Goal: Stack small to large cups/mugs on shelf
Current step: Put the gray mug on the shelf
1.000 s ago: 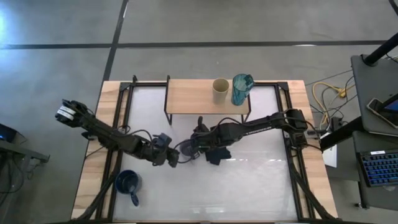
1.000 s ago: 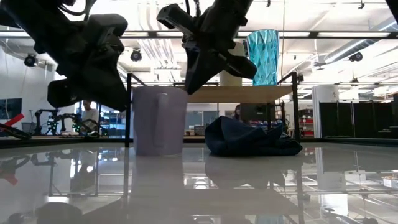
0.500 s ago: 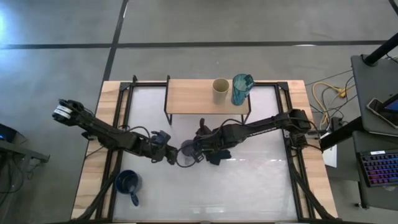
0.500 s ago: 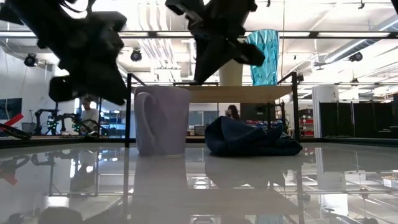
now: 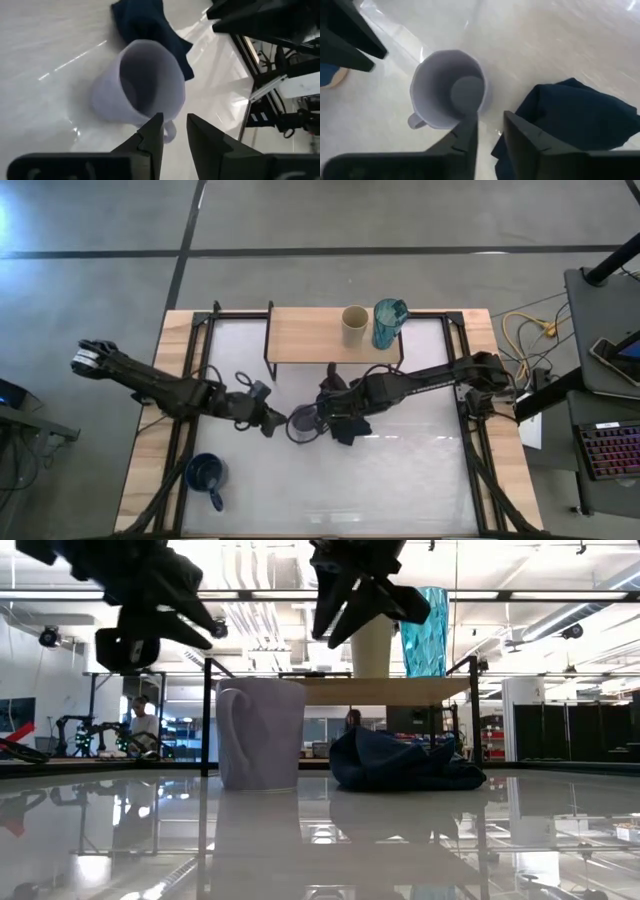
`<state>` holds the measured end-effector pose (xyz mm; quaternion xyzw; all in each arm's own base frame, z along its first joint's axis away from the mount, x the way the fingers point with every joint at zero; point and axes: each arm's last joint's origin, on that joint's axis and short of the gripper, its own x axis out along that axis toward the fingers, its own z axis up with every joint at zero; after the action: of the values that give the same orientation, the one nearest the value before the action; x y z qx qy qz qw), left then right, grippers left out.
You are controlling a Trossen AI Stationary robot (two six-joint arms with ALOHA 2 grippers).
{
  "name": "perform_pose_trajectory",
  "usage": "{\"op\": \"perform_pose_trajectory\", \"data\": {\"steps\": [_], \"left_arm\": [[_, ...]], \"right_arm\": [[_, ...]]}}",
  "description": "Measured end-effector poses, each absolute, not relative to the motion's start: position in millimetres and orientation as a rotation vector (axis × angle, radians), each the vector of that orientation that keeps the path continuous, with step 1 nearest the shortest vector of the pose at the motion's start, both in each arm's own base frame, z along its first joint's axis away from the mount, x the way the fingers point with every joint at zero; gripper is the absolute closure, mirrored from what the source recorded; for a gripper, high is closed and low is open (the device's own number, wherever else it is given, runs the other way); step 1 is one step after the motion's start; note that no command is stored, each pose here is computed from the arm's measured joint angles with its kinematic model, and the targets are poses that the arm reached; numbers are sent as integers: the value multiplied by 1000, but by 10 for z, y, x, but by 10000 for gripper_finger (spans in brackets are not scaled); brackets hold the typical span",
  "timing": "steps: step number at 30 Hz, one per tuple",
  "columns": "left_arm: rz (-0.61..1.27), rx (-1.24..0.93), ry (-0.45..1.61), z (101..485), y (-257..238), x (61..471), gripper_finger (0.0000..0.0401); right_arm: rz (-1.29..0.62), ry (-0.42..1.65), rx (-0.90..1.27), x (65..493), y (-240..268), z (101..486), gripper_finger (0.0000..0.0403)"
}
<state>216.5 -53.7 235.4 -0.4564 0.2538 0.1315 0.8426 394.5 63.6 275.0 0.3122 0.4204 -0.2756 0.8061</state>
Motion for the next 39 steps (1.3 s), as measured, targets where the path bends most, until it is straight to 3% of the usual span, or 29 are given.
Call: {"op": "perform_pose_trajectory", "data": {"steps": [4,10,14,25,39], "left_arm": [[333,-909,560,2526,-524,2196,329],[559,-679,721,2987,-503,2240,394],[619,-636,764,3147,-532,2424,383],[644,-677,972,2741,-647,2815,328],[673,-770,919,2749,-561,2911,287]], "right_arm": [[-592,902,683,3937,638,2757,266],[-597,908,664,3810,650,2892,227],[-668,895,604,3643,648,3020,219],[-806,832,544,3020,706,3479,203],[-900,828,523,2592,815,3640,197]]}}
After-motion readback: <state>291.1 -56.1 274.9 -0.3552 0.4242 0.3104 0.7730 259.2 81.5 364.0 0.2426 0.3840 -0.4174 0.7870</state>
